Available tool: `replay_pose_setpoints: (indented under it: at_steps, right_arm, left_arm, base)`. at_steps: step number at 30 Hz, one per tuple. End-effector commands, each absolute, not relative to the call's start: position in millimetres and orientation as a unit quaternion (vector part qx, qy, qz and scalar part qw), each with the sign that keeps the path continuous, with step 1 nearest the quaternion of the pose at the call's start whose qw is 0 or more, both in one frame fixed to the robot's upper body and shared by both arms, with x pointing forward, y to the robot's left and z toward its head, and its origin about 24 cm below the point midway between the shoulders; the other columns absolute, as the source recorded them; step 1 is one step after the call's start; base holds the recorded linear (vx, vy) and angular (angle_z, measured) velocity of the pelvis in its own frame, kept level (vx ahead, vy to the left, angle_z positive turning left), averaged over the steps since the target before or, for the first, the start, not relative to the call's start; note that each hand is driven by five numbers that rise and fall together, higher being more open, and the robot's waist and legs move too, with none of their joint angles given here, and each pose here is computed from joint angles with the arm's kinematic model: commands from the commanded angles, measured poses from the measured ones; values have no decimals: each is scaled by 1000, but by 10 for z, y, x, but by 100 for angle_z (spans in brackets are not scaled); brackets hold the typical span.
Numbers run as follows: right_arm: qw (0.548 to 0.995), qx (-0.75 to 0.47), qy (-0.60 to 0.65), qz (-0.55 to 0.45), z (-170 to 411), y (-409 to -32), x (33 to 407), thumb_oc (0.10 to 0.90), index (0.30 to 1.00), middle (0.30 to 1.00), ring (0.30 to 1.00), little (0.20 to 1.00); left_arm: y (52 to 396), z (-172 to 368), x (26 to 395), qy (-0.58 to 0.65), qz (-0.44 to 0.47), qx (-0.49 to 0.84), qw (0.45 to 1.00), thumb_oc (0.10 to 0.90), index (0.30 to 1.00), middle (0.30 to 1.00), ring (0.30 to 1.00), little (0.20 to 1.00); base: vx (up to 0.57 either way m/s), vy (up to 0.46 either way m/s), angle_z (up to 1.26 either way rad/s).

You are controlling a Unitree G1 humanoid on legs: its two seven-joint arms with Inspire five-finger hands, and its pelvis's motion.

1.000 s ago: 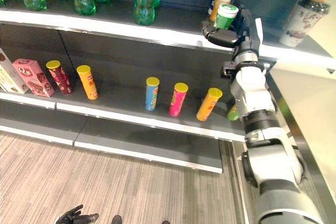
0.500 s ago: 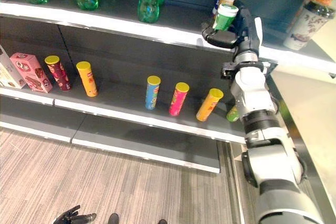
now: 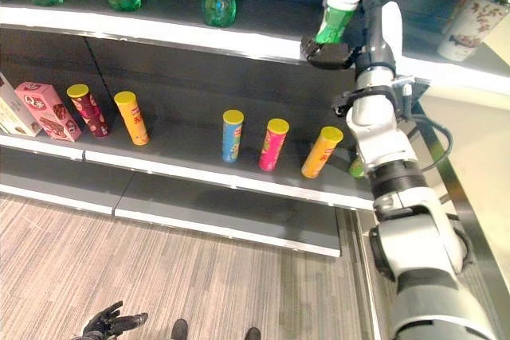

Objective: Put the goods on the table back onto the shelves and tidy them up.

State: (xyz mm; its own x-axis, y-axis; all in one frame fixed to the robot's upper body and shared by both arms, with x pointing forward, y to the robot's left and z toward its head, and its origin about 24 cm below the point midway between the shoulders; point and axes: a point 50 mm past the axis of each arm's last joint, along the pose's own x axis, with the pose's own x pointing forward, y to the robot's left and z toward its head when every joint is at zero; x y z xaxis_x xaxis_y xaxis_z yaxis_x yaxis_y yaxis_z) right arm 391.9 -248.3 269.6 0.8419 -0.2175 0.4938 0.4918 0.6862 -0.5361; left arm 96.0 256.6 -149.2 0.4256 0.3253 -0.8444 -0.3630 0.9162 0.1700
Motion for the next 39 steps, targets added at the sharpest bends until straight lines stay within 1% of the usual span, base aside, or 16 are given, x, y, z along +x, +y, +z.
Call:
replay_pose_setpoints:
  at_steps: [1,2,7,8,11,14,17,20,27,39]
  right_arm:
    - [831,-408,-276,-259,3356,-2526,3820,800,900,900,900,900]
    - [819,-426,-275,-271,3402,-2565,3804,800,900,900,900,900]
    - [807,-432,-276,-293,3453,-2636,3769,800,900,900,900,900]
    - [799,-440,-274,-307,3480,-2691,3745,800,900,900,900,900]
    - [790,-444,-269,-327,3537,-2784,3709,800,900,900,900,900]
    - [795,-422,-272,-341,3608,-2849,3678,800,900,900,900,900]
    - [791,-435,-254,-347,3631,-2913,3683,800,900,900,900,900]
    - [775,-469,-234,-353,3610,-2958,3692,800,900,900,900,900]
    - [760,-491,-255,-342,3557,-2837,3690,800,900,900,900,900]
    - [766,-486,-255,-335,3415,-2792,3711,800,900,900,900,900]
  left_arm:
    - [2803,-1343,1167,454,221,22,863,800,900,900,900,900]
    - [2815,-1339,1161,453,223,24,863,800,900,900,900,900]
    - [2803,-1352,1127,456,222,26,861,800,900,900,900,900]
    - [2803,-1352,1127,456,222,27,861,800,900,900,900,900]
    - [2798,-1350,1134,455,220,28,862,800,900,900,900,900]
    - [2805,-1337,1158,450,220,29,865,800,900,900,900,900]
    - [2813,-1334,1158,450,223,28,864,800,900,900,900,900]
    - [2821,-1321,1174,444,225,25,867,800,900,900,900,900]
    - [2818,-1300,1227,434,235,20,870,800,900,900,900,900]
    - [2785,-1296,1277,432,231,23,871,800,900,900,900,900]
  base:
    - [0,0,0]
    - [0,0,0]
    - [-3,1,6]
    - [-1,11,18]
    - [8,8,15]
    - [6,5,5]
    - [0,0,0]
    - [4,-3,4]
    - [-2,-2,1]
    - [11,3,-4]
